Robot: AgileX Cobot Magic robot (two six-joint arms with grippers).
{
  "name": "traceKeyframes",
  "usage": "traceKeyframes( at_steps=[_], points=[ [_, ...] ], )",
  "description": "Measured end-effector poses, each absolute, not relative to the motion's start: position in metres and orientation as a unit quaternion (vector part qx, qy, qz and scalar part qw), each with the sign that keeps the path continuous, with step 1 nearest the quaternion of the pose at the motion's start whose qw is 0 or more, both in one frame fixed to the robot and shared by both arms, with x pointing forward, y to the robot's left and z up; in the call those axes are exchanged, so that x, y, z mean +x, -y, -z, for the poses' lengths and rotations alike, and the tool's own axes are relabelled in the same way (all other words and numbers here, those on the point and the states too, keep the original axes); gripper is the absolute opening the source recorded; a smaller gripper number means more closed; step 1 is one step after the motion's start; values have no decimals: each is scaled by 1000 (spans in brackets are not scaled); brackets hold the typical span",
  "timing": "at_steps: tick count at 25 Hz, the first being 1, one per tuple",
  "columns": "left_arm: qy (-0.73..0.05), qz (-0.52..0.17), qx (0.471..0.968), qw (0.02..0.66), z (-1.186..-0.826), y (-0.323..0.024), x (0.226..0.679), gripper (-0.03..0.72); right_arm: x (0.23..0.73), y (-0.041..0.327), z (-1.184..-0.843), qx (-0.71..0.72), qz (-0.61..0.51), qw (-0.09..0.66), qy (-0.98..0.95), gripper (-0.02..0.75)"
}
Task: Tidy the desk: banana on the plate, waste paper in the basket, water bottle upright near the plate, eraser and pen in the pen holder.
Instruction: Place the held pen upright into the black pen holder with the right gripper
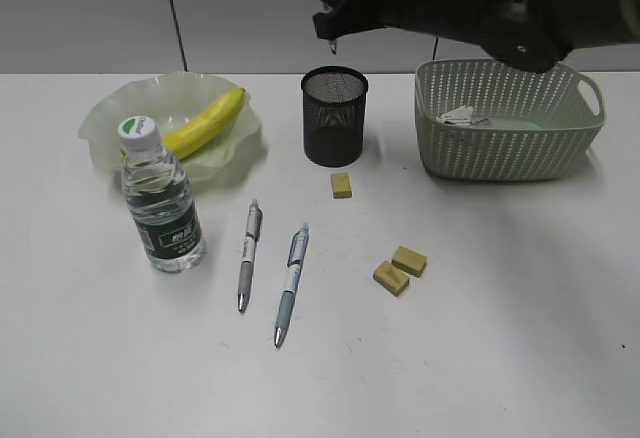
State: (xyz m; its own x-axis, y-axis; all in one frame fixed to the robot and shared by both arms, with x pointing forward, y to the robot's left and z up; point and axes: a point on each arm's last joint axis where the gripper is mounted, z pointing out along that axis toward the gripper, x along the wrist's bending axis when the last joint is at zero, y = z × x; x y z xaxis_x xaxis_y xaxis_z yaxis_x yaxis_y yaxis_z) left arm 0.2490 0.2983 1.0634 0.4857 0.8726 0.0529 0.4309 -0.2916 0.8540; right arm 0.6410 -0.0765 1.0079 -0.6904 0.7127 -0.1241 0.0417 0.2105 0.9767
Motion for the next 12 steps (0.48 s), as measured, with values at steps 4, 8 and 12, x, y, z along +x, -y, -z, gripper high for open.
traceKeyframes(
  at_steps=[4, 8, 12],
  points=[
    [-430, -268, 757, 411, -1063, -298, 249, 507, 656, 70, -989, 275, -570, 285, -720, 122],
    [-430, -268, 757, 411, -1063, -298, 249, 507, 663, 69, -967, 309, -565, 269, -716, 122],
    [-430, -268, 757, 411, -1063, -298, 249, 507, 666, 69, -949, 332, -558, 258, -716, 122]
  ],
)
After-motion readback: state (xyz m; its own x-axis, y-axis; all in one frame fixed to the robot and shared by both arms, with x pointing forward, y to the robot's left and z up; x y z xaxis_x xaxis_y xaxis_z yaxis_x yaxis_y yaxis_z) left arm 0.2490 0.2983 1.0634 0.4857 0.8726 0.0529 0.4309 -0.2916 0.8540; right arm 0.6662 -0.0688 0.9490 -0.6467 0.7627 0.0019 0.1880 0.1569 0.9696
